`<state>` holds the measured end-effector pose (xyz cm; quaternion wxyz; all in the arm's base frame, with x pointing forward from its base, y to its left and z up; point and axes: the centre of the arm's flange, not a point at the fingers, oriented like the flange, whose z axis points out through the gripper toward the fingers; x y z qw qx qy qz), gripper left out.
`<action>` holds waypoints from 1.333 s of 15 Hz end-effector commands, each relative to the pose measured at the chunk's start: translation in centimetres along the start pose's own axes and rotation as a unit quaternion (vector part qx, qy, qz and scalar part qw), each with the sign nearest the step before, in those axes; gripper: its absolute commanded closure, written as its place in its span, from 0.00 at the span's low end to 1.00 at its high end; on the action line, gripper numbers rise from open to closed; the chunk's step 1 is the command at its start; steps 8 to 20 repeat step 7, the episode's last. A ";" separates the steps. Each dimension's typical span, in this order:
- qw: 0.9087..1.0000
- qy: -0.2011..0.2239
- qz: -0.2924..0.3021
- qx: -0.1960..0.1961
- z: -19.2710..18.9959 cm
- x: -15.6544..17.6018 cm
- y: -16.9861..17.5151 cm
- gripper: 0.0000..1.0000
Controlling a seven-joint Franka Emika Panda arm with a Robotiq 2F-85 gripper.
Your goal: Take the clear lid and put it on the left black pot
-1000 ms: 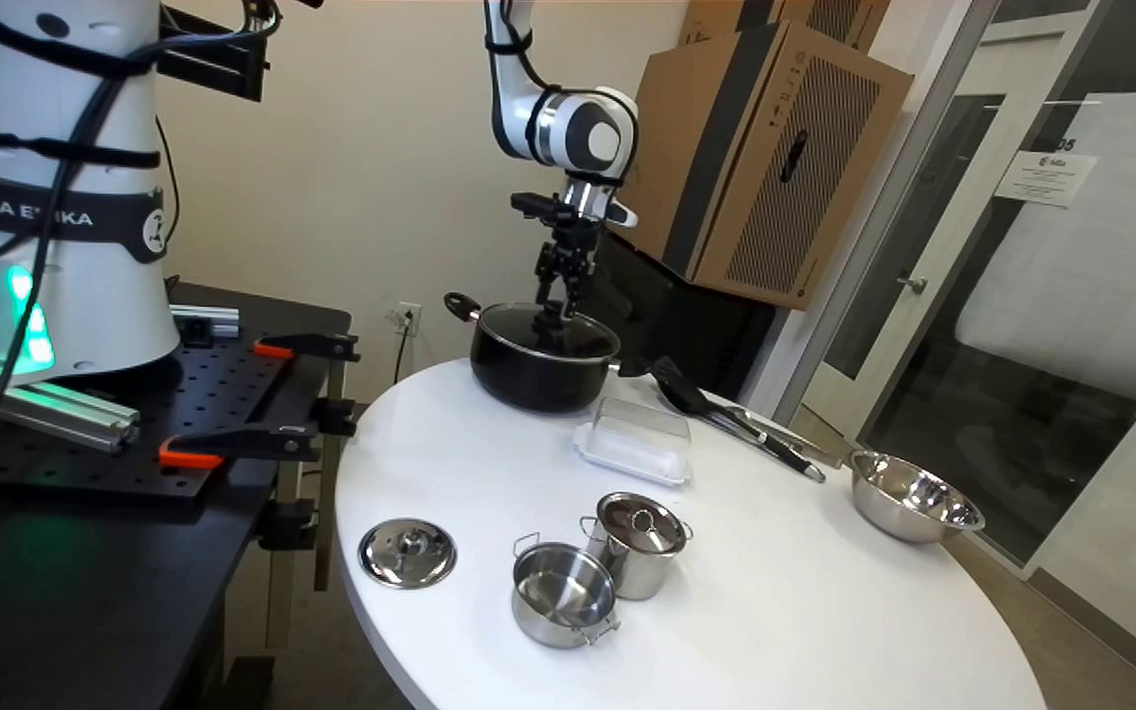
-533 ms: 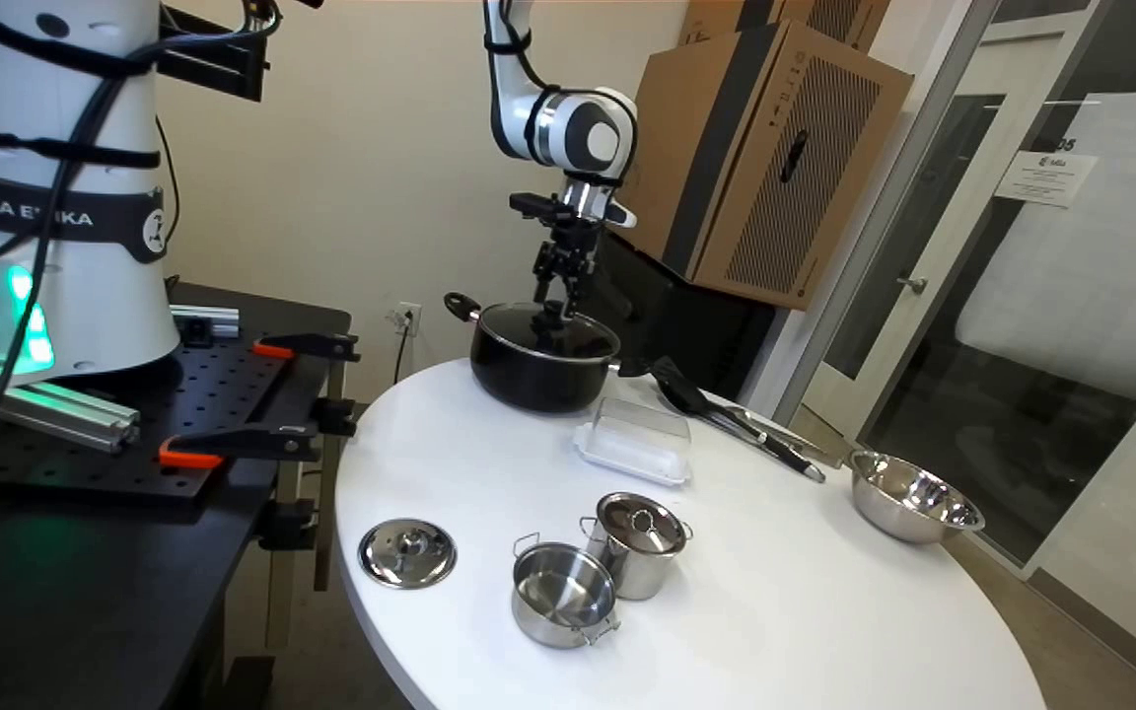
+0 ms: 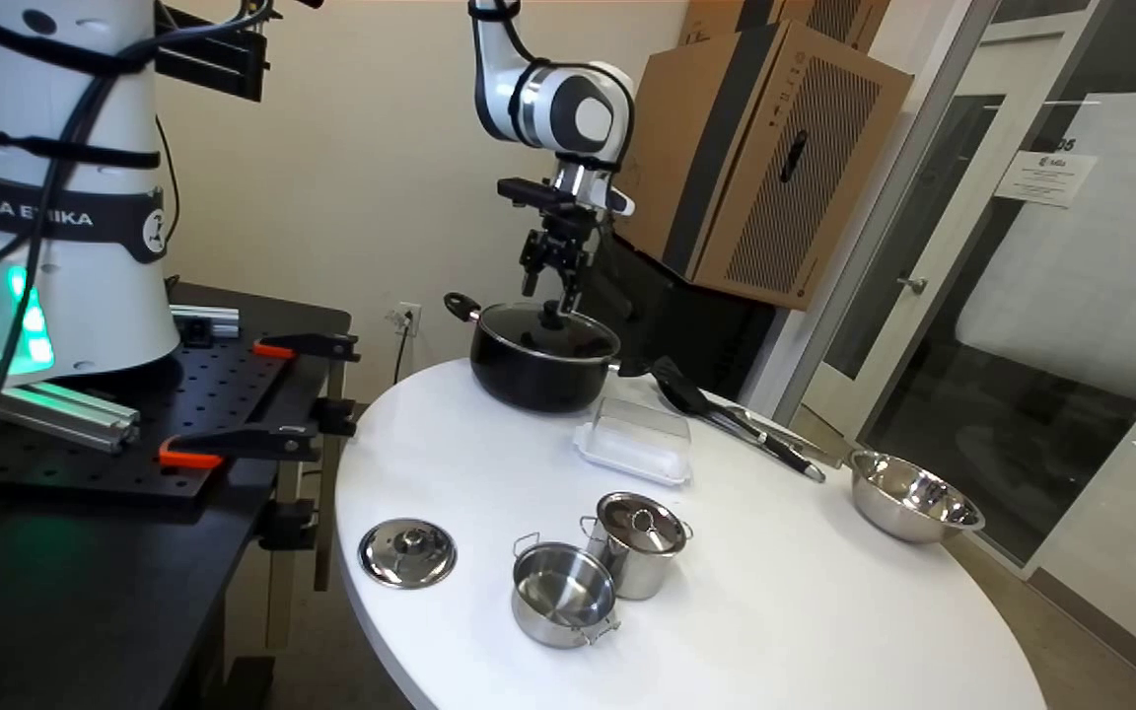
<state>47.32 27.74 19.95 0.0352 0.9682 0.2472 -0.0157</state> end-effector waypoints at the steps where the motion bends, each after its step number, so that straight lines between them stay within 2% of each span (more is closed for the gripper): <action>1: 0.999 0.029 -0.040 0.014 -2.9 -4.6 2.1 0.00; 2: 0.998 0.037 -0.040 0.013 -3.2 -5.0 2.5 0.00; 4: 0.998 0.066 0.006 -0.003 -3.5 -5.2 3.3 0.00; 5: 0.999 0.041 -0.015 0.003 -2.5 -3.2 2.7 0.00; 7: 0.999 0.054 -0.004 0.002 -3.0 -3.8 3.4 0.00; 20: 0.999 0.054 -0.004 0.002 -3.0 -3.8 3.4 0.00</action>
